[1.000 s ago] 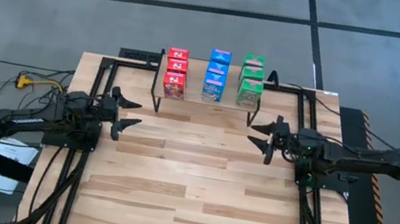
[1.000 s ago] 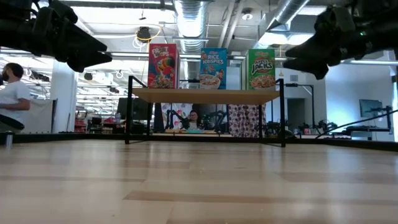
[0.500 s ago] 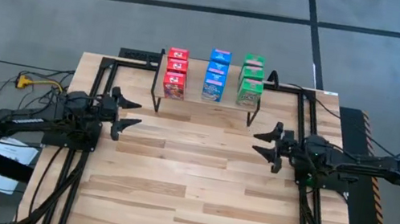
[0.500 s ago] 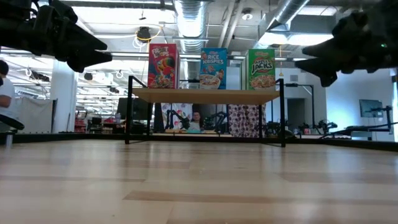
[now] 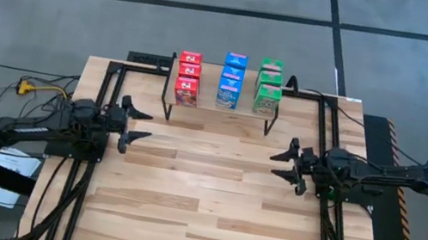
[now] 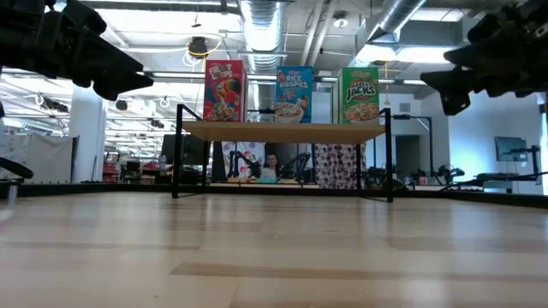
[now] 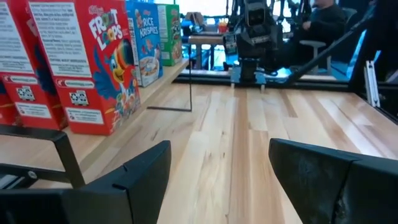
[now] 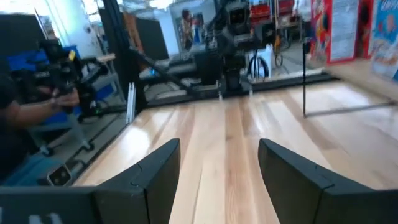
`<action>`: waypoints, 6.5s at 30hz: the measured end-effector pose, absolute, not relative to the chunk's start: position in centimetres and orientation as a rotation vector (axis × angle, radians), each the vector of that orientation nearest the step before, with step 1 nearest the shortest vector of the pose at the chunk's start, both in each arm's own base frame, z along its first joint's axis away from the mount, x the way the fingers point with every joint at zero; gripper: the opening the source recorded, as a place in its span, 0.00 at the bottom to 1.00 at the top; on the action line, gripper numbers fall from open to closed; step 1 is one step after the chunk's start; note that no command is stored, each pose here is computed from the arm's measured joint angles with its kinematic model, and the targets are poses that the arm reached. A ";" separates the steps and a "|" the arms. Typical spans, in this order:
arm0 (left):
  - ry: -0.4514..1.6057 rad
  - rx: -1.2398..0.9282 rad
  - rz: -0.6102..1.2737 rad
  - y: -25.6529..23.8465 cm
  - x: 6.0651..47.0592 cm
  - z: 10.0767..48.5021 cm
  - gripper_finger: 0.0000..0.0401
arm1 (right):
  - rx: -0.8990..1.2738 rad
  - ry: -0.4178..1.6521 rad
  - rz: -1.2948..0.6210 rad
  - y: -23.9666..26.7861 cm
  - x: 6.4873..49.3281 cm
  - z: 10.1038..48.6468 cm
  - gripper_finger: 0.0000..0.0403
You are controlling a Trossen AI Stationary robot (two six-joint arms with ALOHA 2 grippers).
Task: Stack cereal on shelf
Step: Return to Home Position
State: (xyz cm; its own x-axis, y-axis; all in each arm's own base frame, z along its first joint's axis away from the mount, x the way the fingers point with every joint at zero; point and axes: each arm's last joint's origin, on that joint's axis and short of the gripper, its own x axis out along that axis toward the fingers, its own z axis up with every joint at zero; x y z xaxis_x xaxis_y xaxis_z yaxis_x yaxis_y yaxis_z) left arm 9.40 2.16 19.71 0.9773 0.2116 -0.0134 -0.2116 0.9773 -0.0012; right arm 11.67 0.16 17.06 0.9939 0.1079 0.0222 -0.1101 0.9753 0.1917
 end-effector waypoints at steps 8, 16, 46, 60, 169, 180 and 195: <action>-0.048 -0.032 0.298 2.6 10.0 17.2 0.65 | 0.193 0.001 0.093 0.2 11.7 16.9 0.59; -0.057 0.000 0.316 2.6 10.0 17.4 0.65 | 0.166 0.047 0.080 0.2 11.7 16.4 0.59; 0.052 0.011 0.344 2.7 9.9 16.3 0.65 | 0.192 0.210 0.049 0.1 11.5 14.8 0.59; 0.052 0.006 0.344 2.7 9.9 16.3 0.65 | 0.193 0.212 0.049 0.1 11.5 14.8 0.59; 0.051 0.000 0.344 2.7 9.9 16.3 0.65 | 0.193 0.212 0.050 0.1 11.5 14.8 0.59; 0.052 0.001 0.344 2.7 9.9 16.3 0.65 | 0.193 0.212 0.050 0.1 11.5 14.8 0.59; 0.052 0.000 0.344 2.7 9.9 16.3 0.65 | 0.193 0.213 0.050 0.1 11.5 14.8 0.59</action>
State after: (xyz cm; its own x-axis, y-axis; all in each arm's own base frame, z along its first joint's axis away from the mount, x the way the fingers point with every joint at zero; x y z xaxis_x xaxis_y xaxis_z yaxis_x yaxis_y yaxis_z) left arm 9.95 2.68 16.28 0.9401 0.3370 -0.0507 -0.3370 0.9415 0.0092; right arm 11.47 0.13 14.77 0.9762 0.0696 -0.2052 -0.0288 0.9803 0.1952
